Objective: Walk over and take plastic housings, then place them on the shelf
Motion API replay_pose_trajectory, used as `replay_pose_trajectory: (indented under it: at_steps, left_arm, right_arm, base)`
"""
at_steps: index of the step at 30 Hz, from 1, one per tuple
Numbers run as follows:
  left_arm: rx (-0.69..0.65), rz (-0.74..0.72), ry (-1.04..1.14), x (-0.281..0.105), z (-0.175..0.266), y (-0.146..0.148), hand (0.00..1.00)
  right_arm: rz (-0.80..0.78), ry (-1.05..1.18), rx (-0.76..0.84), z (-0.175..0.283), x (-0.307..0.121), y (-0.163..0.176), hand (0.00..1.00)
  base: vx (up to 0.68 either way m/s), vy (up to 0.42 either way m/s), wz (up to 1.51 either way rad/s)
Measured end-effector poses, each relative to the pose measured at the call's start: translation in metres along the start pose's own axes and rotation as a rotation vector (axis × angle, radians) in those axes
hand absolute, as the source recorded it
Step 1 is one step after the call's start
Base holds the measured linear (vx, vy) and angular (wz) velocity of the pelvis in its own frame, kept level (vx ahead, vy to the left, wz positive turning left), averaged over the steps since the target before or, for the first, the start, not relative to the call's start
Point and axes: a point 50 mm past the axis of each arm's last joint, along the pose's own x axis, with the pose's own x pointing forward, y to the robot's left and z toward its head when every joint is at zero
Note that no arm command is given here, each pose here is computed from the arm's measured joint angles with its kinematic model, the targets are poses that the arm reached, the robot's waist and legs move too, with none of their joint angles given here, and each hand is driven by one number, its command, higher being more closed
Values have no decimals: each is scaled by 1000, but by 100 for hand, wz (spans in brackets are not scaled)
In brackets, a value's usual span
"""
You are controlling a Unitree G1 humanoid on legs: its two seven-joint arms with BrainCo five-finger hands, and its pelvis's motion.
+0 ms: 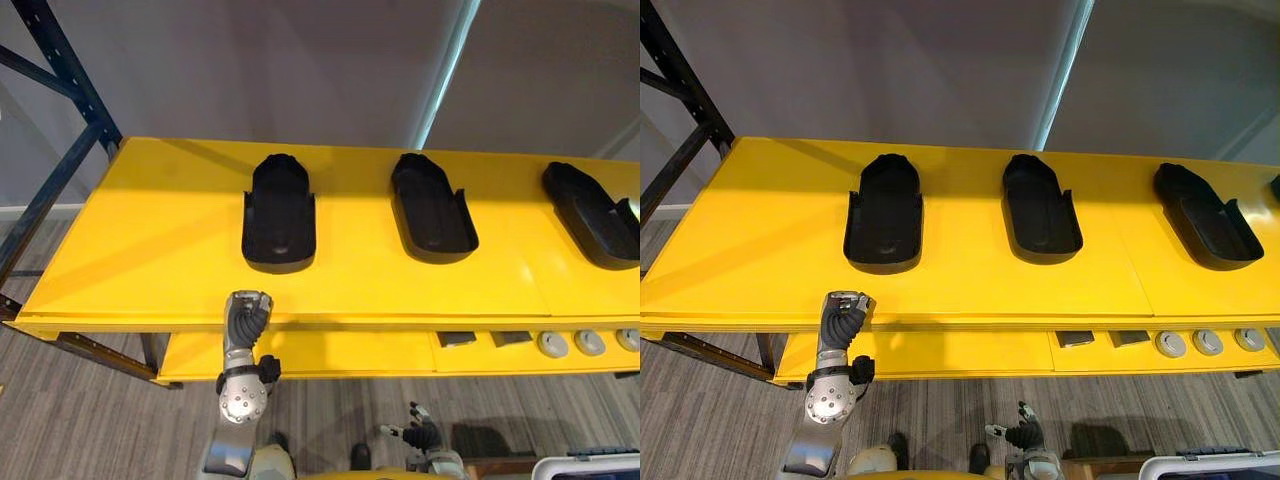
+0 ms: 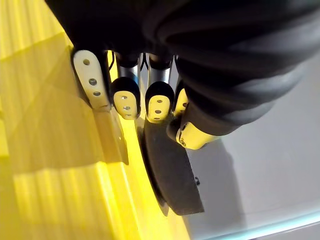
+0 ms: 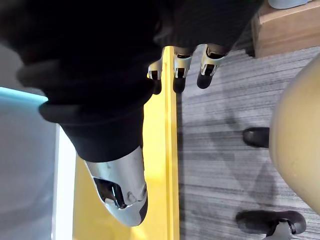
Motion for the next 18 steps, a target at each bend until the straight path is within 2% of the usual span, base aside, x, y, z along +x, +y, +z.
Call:
replay_pose_trajectory:
  at_steps: [8,12,18]
  left_arm:
    - [13,-2,-33,5,6,-2,100]
    - [-37,-71,-179,8,38,-18,100]
    - [-109,-75,-335,6,69,-17,100]
  right_arm:
    - [5,-5,-3,4,1,2,0]
    - [7,-4,0,3,1,4,0]
    - [-4,-2,-1,2,0,5,0]
  base:
    - [-36,8,-6]
    - [15,7,-7]
    - [33,7,-3]
